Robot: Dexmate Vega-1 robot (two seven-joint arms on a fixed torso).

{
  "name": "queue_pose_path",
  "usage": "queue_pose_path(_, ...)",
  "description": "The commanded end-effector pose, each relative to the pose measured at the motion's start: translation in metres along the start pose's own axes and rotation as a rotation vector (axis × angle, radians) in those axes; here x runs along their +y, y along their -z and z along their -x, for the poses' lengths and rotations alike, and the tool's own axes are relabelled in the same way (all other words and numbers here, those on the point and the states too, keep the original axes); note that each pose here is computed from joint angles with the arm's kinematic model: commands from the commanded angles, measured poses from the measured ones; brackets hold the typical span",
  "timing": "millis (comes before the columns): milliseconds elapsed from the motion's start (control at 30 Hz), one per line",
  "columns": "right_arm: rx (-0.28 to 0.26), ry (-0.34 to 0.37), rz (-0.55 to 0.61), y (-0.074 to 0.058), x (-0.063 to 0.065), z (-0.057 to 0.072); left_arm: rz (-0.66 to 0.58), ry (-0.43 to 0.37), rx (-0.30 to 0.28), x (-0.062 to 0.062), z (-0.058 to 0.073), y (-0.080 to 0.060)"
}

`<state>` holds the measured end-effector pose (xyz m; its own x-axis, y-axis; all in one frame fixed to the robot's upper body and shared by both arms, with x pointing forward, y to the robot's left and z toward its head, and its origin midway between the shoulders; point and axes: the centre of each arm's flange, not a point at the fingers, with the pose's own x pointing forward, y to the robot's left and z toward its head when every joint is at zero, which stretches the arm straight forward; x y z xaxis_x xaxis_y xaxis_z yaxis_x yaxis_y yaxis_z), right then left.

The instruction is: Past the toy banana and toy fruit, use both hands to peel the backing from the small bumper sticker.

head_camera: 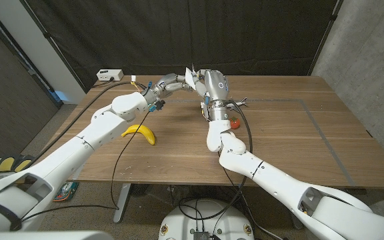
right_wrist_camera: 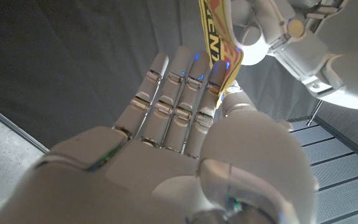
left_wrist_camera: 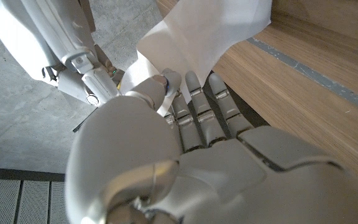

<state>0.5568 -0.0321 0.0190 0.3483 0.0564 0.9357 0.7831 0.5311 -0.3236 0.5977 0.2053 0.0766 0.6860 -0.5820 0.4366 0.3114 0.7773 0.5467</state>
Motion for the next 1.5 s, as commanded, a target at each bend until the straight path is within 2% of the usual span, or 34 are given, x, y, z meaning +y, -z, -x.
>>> queue_pose_path(33,0.005,0.065,-0.006,0.000,0.001,0.002,0.047,0.023,-0.042,0.000,0.003,0.005)
queue_pose_path(333,0.018,0.127,0.000,0.006,0.001,0.005,0.156,0.041,-0.098,-0.006,0.002,0.016)
queue_pose_path(633,0.066,0.191,0.016,0.018,0.002,0.006,0.213,0.039,-0.129,-0.009,0.002,0.022)
queue_pose_path(933,0.125,0.231,0.018,0.032,0.000,0.005,0.240,0.040,-0.134,-0.010,0.001,0.027)
queue_pose_path(1500,0.174,0.276,0.050,0.051,-0.003,-0.001,0.269,-0.001,-0.117,-0.013,0.003,0.037)
